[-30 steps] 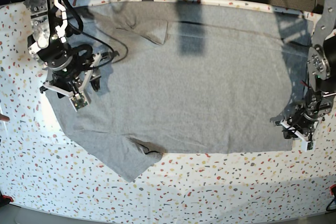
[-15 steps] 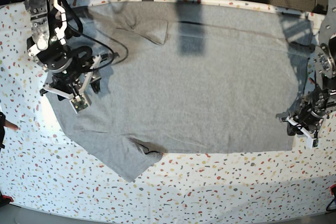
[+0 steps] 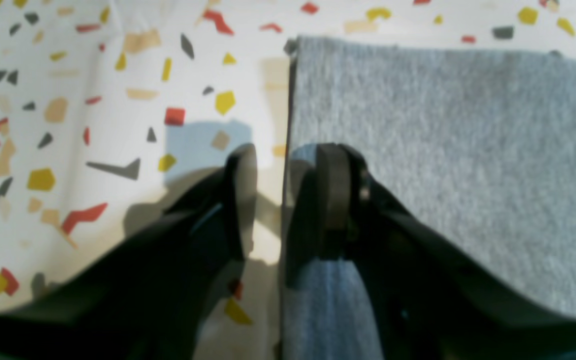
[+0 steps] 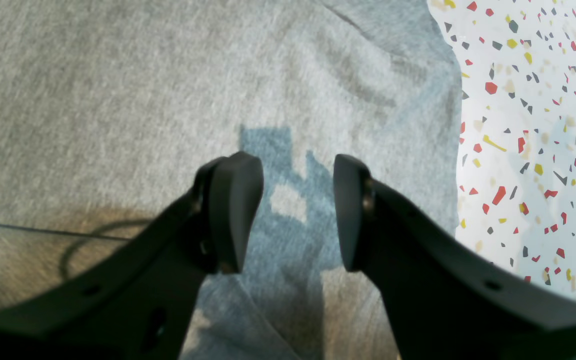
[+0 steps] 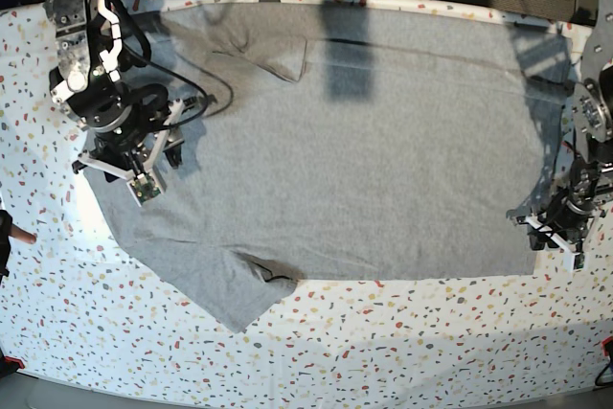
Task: Fold the T-shirt properly
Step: 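Move both grippers down to the shirt's side edges near the hem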
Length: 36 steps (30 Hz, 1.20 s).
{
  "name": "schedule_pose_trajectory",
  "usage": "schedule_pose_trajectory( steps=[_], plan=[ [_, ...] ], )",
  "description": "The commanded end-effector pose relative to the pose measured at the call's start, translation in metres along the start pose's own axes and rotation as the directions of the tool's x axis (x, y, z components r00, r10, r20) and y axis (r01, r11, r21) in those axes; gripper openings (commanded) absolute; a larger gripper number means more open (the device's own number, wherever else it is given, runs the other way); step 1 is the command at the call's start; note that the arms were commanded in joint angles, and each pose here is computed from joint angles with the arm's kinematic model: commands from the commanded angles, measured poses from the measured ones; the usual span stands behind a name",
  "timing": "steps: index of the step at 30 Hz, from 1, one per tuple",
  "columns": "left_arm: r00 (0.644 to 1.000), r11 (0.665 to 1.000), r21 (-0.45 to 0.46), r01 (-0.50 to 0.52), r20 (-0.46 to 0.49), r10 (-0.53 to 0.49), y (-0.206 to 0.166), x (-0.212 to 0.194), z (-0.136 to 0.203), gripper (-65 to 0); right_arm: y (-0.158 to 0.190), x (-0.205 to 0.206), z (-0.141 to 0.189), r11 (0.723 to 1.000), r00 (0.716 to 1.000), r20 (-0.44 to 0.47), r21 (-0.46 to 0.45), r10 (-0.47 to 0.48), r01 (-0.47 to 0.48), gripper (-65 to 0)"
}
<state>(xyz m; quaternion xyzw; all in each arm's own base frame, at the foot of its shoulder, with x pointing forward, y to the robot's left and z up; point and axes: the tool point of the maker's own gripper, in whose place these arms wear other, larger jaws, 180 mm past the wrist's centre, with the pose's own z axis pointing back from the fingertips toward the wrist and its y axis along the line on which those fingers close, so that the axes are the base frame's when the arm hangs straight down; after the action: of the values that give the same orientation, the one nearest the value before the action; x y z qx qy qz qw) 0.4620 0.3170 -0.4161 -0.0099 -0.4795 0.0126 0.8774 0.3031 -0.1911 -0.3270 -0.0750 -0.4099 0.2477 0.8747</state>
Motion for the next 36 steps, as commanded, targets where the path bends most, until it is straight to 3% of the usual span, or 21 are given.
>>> schedule_pose_trajectory(
  steps=[1,7,13,15,18,22,26,30,32,36],
  plan=[
    [0.998,1.0,0.019,-0.002,0.063,0.001,0.01,0.027,0.0,-45.4,-0.008,0.01,0.003,1.0,0.999,0.033,-0.018,0.011,-0.01,-37.3],
    [1.0,1.0,-0.012,-0.008,0.003,0.008,0.0,0.012,-0.001,-45.4,-0.008,0.01,0.003,1.0,1.0,0.029,-0.018,0.011,-0.01,-37.3],
    [0.999,0.98,-0.191,-0.046,-0.015,0.044,-0.032,0.005,0.003,-45.4,-0.008,0.01,0.003,1.0,1.0,0.03,-0.018,0.01,-0.01,-37.4],
    [0.999,0.976,-0.214,-0.05,-0.017,0.048,-0.038,0.004,0.003,-45.5,-0.008,0.01,0.003,1.0,1.0,0.029,-0.018,0.01,-0.01,-37.4],
    [0.998,0.974,-0.22,-0.052,-0.034,0.045,-0.043,0.001,0.002,-49.0,-0.007,0.01,0.003,1.0,0.999,0.03,-0.018,0.011,-0.01,-37.4],
    [0.999,0.979,-0.196,-0.048,-0.006,0.047,-0.037,0.006,0.002,-65.0,-0.008,0.011,0.003,1.0,0.999,0.034,-0.018,0.011,-0.01,-37.4],
    [0.996,0.994,-0.101,-0.031,0.084,0.039,-0.019,0.021,0.0,-65.0,-0.008,0.015,0.003,1.0,0.998,0.057,-0.018,0.011,-0.01,-37.4],
    [0.986,0.996,-0.081,-0.027,0.163,0.04,-0.015,0.035,0.001,-65.0,-0.008,0.022,0.004,1.0,0.995,0.1,-0.018,0.012,-0.01,-37.4],
    [0.984,0.996,-0.082,-0.027,0.171,0.041,-0.015,0.036,0.001,-65.0,-0.009,0.029,0.002,1.0,0.991,0.135,-0.02,0.01,-0.007,-37.4],
    [0.987,0.996,-0.082,-0.027,0.156,0.04,-0.015,0.034,0.001,-65.0,-0.027,0.024,-0.018,0.999,0.995,0.102,-0.042,-0.016,0.02,-37.1]
  ],
)
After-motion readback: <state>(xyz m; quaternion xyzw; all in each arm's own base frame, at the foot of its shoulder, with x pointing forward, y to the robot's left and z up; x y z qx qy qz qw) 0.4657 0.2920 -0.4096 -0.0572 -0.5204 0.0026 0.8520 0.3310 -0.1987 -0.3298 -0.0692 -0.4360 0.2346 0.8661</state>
